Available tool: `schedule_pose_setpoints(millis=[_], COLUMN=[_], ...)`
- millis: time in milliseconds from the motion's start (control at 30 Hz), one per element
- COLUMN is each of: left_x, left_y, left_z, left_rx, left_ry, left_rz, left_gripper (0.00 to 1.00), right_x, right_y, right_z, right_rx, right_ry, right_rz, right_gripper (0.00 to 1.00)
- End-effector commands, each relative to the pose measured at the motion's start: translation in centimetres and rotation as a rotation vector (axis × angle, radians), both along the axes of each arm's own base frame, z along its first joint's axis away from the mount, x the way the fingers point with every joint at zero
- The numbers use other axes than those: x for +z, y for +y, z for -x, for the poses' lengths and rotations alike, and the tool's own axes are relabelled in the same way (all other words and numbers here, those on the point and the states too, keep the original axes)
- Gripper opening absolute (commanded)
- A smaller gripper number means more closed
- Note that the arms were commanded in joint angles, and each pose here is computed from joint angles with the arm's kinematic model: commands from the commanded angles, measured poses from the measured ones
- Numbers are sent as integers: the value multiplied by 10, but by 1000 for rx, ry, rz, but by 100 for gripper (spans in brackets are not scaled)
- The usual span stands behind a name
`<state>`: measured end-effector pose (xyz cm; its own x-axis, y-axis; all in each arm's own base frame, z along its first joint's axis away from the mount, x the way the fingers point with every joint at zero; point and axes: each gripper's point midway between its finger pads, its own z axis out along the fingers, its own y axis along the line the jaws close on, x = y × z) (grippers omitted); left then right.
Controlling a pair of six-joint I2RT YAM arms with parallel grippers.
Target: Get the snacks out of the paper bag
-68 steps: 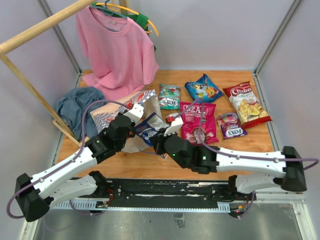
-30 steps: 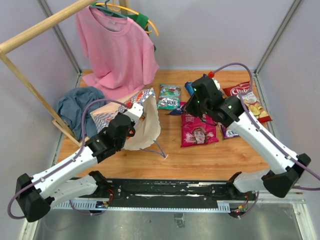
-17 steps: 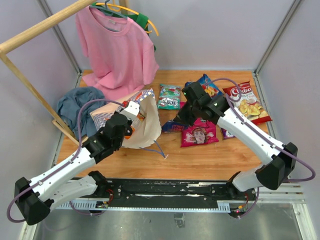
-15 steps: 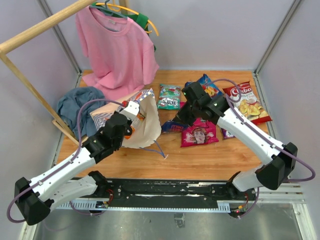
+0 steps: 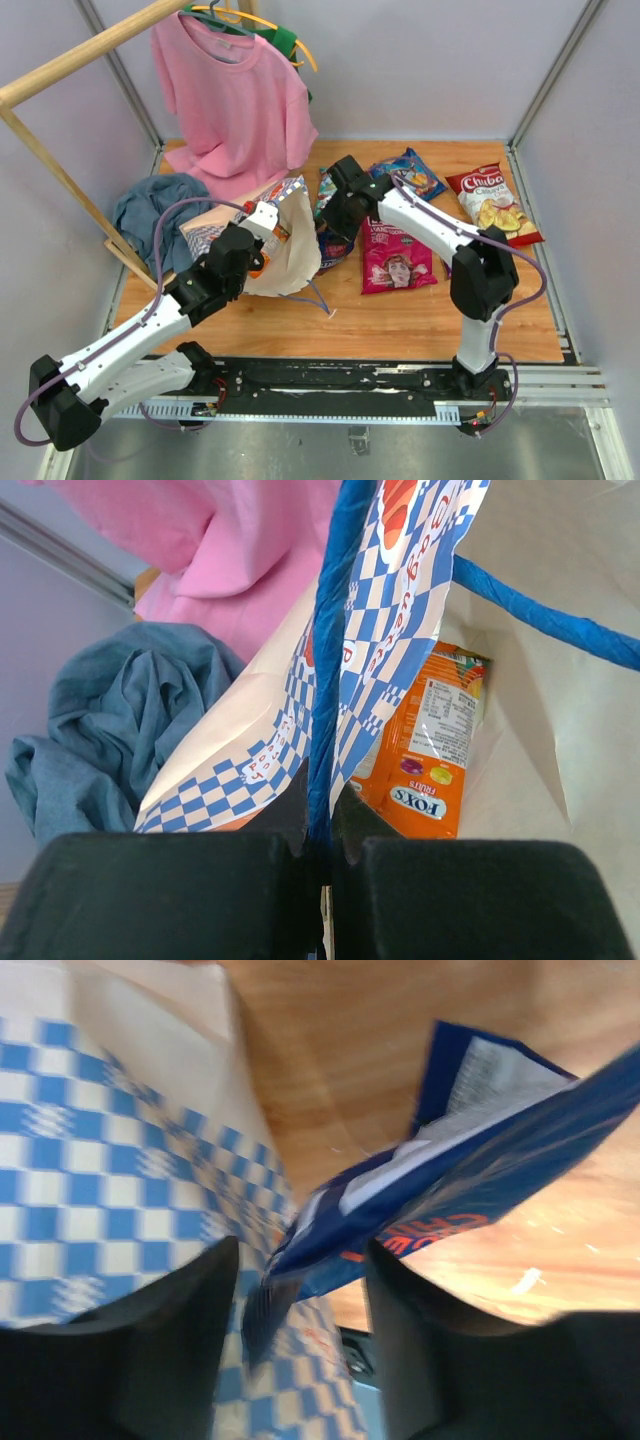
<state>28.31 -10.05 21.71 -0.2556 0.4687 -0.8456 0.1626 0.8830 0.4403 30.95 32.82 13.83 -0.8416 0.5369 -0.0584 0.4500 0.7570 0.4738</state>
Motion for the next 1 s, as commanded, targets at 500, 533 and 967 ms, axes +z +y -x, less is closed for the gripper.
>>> schedule_pose_setpoints(millis=[500,533,967], left_x=[11,11,10], left_y=[7,8,6], left_z=[-4,-4,-4], left_rx=[42,43,34], left_ry=[-23,-23,-19], left_rz=[33,34,36], left_gripper=[1,0,1], right_x=[113,124,8], right_y=[-33,-34,-123], right_z=[-104,-100,16], right_rx=[78,124,723], right_ry=[-537,-610,-789], right_rz=[-95,-103,269], right_gripper=[95,93,99])
